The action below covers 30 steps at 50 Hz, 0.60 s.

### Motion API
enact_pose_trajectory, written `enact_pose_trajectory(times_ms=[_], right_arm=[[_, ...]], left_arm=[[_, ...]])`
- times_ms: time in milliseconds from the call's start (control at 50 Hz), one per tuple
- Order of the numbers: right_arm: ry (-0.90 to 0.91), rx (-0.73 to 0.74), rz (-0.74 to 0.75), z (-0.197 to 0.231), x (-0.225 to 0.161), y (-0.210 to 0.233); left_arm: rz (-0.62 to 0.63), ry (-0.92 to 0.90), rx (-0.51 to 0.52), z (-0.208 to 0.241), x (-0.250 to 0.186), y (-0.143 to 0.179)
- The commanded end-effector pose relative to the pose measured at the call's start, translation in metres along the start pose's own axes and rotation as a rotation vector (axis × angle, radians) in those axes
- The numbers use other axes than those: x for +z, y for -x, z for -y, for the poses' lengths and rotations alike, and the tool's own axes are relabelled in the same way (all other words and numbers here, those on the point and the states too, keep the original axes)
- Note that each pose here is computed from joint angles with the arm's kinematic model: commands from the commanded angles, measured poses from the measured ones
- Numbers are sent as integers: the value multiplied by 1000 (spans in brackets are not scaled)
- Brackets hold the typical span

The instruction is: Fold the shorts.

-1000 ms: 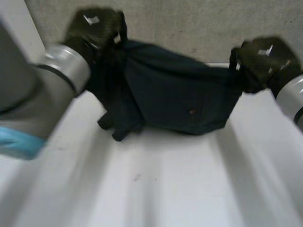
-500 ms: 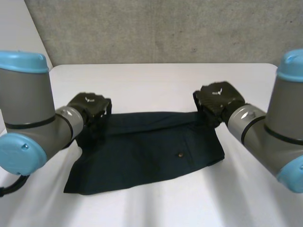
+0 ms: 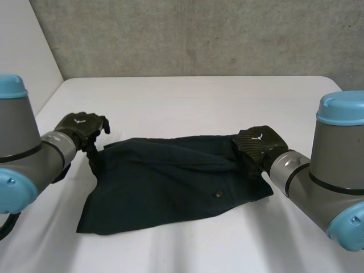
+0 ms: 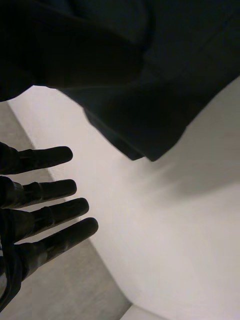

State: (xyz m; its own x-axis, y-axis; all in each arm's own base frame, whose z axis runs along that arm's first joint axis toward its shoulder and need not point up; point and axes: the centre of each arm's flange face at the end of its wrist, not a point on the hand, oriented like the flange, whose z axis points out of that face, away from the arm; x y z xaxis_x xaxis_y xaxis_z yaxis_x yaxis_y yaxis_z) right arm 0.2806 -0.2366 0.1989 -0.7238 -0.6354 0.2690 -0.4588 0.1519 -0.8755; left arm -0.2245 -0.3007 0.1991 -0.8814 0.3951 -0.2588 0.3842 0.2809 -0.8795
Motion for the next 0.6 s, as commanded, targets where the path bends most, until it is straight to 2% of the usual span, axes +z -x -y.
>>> enact_pose_trajectory(times_ms=[20, 160, 280, 320, 360, 380, 420, 440, 520, 540, 600], right_arm=[[-21, -17, 0, 6, 0, 1], [-45, -96, -18, 13, 20, -4], [-164, -176, -105, 45, 49, -22], [-266, -194, -172, 67, 63, -33], [-366, -200, -225, 87, 69, -41], [-495, -200, -282, 112, 71, -51], [-637, -209, -345, 138, 69, -60], [-787, -217, -413, 164, 63, -68], [-1133, -210, -567, 218, 28, -86], [-1177, -206, -586, 225, 21, -87], [-1241, -185, -595, 233, 8, -89]], left_arm=[[-44, 78, 4, -26, 29, -12], [-95, 42, 10, -15, 45, -16], [-14, -154, 22, 49, 58, 5], [16, -225, 25, 70, 58, 13], [80, -377, 28, 110, 54, 25], [99, -431, 27, 122, 53, 28], [168, -629, 16, 166, 41, 34], [191, -688, 12, 178, 35, 36], [302, -961, -33, 232, -11, 44], [344, -1053, -56, 248, -33, 50], [354, -1110, -76, 253, -51, 51]])
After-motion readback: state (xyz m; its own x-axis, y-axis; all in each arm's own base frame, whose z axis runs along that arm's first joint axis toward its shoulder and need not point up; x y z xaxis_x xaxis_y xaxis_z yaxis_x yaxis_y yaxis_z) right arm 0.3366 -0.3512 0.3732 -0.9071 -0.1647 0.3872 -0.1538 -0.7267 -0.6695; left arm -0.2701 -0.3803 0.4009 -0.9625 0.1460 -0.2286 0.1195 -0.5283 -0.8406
